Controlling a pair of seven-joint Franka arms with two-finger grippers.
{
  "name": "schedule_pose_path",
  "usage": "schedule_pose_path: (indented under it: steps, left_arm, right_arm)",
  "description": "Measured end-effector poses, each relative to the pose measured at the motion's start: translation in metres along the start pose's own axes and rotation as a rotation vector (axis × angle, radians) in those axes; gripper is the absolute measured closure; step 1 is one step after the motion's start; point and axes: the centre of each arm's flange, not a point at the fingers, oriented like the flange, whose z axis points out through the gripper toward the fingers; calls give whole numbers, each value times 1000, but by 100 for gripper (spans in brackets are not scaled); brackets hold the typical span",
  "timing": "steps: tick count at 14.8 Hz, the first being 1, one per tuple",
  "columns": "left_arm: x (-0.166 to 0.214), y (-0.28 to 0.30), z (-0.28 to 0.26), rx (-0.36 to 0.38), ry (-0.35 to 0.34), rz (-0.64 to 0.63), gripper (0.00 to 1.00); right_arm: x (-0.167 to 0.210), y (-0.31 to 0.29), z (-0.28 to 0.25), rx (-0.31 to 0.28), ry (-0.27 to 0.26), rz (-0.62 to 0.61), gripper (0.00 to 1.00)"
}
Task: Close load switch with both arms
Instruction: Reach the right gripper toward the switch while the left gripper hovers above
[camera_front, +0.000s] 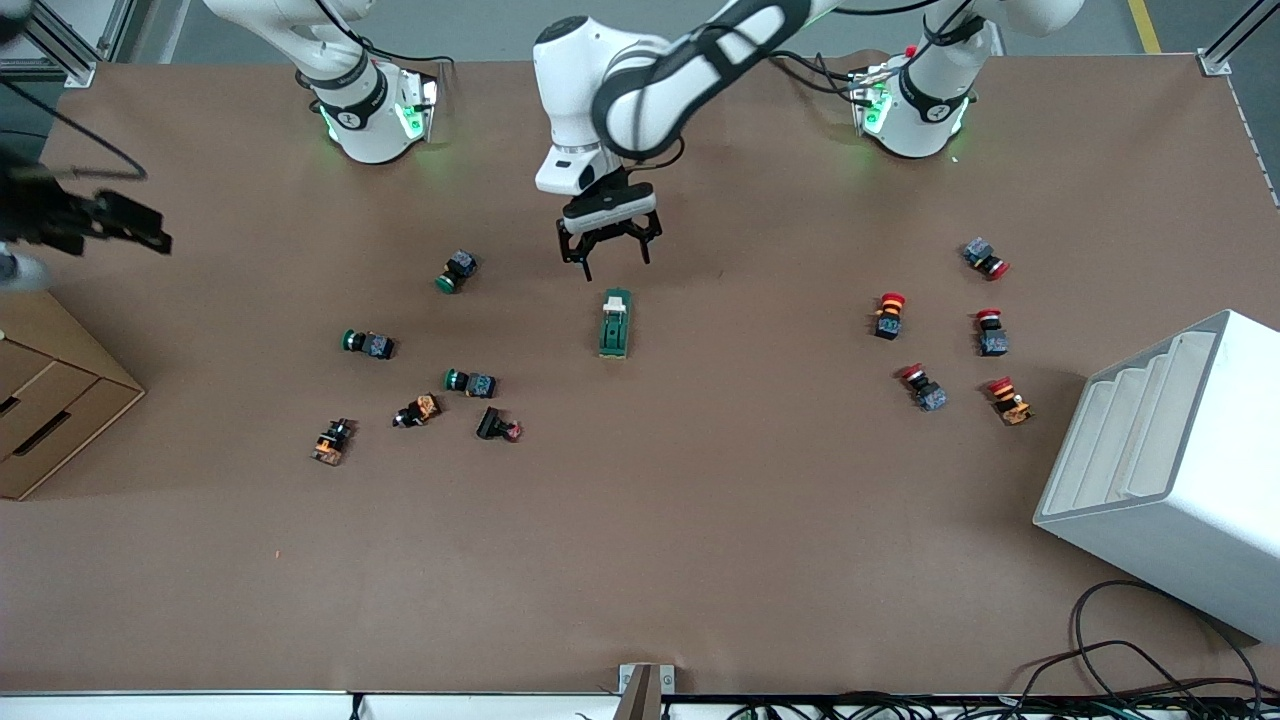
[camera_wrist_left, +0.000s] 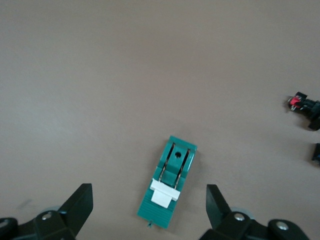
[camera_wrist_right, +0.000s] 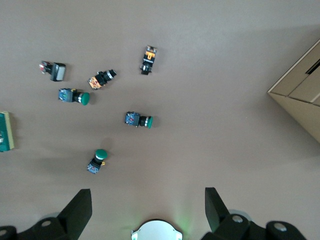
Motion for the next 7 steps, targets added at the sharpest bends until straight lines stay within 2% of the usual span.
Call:
schedule_pose_path:
  steps: [3,7]
  left_arm:
    - [-60,-9,26,-35,61,-26,0]
    - [-102,-26,40,-115,152,60,0]
  right_arm:
    - [21,-12,29,20,-54,65,0]
    - [32,-77,58,95,-114,244,0]
